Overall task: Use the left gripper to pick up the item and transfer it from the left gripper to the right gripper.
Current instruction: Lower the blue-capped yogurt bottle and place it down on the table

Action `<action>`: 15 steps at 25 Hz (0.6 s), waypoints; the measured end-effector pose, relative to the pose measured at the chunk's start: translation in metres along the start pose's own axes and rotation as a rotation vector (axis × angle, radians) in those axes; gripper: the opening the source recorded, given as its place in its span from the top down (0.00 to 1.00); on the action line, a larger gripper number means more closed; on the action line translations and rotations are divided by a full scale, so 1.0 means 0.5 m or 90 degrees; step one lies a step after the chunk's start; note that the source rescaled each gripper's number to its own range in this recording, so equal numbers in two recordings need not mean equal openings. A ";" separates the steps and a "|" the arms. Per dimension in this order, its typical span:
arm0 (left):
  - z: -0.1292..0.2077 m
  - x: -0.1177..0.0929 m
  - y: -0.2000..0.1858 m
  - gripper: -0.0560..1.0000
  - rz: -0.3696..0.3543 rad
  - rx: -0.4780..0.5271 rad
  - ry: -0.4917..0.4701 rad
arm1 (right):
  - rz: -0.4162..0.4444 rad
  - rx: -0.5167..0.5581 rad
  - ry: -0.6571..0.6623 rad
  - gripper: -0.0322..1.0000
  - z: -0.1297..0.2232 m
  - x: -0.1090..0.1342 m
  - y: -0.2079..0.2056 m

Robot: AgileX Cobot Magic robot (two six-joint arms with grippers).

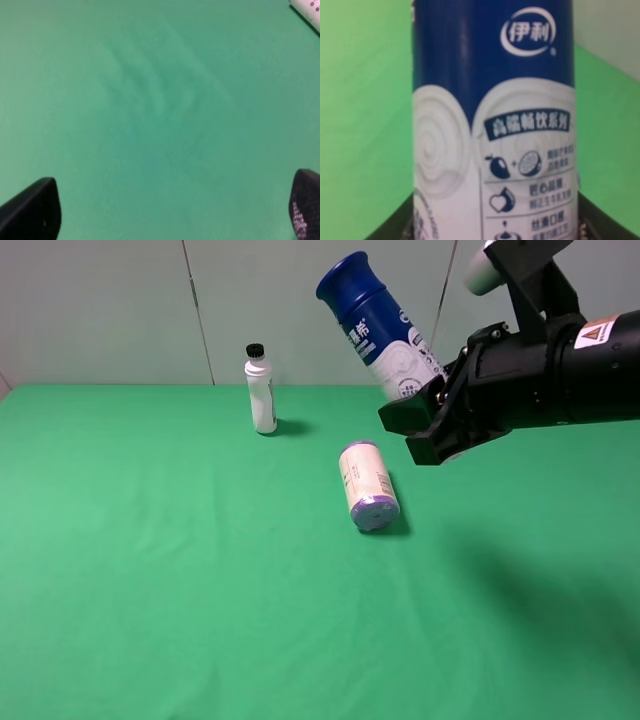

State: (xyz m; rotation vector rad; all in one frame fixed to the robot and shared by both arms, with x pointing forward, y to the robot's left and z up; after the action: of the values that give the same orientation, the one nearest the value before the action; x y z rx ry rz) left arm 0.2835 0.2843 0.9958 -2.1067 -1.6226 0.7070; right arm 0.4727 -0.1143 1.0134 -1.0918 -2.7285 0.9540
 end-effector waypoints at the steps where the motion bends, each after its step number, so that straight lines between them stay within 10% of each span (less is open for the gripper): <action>1: 0.000 0.001 0.000 0.19 -0.006 -0.001 -0.005 | 0.000 0.002 0.007 0.97 0.001 0.000 0.000; 15: -0.003 0.028 -0.003 0.19 -0.155 -0.030 -0.113 | 0.103 0.137 0.173 0.97 0.121 -0.145 0.006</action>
State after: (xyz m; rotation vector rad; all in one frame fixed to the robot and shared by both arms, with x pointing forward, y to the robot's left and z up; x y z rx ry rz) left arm 0.2862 0.2984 0.9958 -1.8776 -1.9662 0.7987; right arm 0.5133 -0.1907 0.9754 -1.3061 -2.2947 1.0062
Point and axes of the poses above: a point on each arm's last joint axis where the gripper is mounted, y pointing out along that axis toward the gripper, x along the wrist's bending axis when the last joint is at zero, z = x × y, the point moved 7 cm from there along y, pointing out along that axis toward the gripper, and after that the axes turned 9 degrees about -y, right-handed, at the moved point
